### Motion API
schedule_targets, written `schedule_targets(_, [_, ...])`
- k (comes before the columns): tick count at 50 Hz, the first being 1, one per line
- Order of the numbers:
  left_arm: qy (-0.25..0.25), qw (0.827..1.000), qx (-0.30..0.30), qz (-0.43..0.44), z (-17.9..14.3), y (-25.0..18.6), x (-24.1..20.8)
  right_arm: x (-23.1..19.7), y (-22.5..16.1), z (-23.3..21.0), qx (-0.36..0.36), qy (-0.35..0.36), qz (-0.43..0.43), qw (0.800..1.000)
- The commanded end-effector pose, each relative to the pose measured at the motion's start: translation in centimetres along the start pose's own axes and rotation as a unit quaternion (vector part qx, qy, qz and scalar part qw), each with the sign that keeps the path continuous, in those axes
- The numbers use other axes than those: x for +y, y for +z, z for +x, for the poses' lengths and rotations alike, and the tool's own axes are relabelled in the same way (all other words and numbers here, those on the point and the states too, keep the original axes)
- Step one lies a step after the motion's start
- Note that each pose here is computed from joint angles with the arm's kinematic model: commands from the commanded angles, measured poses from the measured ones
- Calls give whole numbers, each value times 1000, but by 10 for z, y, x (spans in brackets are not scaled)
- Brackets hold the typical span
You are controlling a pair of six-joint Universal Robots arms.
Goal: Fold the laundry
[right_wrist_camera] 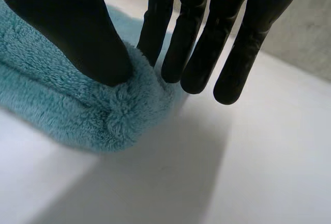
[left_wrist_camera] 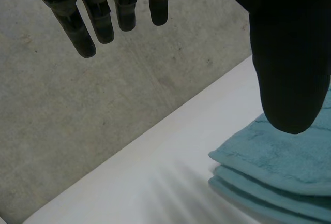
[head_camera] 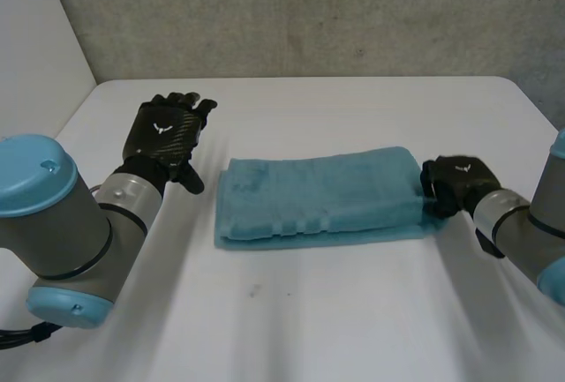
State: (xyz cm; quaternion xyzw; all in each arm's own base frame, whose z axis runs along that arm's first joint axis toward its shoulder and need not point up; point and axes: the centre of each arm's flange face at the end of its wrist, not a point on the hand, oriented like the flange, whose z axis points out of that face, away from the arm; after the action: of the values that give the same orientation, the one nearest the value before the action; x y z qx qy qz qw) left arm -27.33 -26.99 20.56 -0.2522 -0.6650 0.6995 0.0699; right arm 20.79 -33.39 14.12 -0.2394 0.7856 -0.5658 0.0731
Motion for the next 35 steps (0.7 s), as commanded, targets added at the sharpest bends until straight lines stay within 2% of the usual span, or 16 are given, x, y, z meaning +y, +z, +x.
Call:
schedule_targets(1, [-1,1000,-7,-2,-6,-8,-4,-66,10,-31,-19,-56,110,992])
schedule_targets(4, [-2,1000,-10,2,-8,-10,-8,-98,1,-85,-67,-75,159,982])
schedule_targets(6, [-1,1000,-13,0,-11,-12,-9,-103,-3,-111,-95,-81,165,978])
schedule_targets(12, [-3,1000,-27,-1,-21,-14,-10,-88,-21,-217,-224,-108,171,953])
schedule_targets(13, [-6,999,-39,-3,-29,-14,-9,-81,-29,-241,-254,-114,173,945])
schedule_targets(17, [-6,999,-52,-6,-38,-12,-8,-40,-41,-287,-318,-133,137,929])
schedule_targets(22, [-6,998,-59,-13,-43,-12,-4,-31,-38,-290,-312,-134,122,933])
schedule_targets(26, [-7,998,-59,-16,-44,-12,-1,-55,-34,-276,-271,-122,142,944])
schedule_targets(30, [-7,999,-51,-9,-39,-11,-5,-83,-23,-234,-191,-85,147,967])
schedule_targets(35, [-23,999,-40,3,-32,-3,-10,-106,-17,-180,-138,-9,145,980])
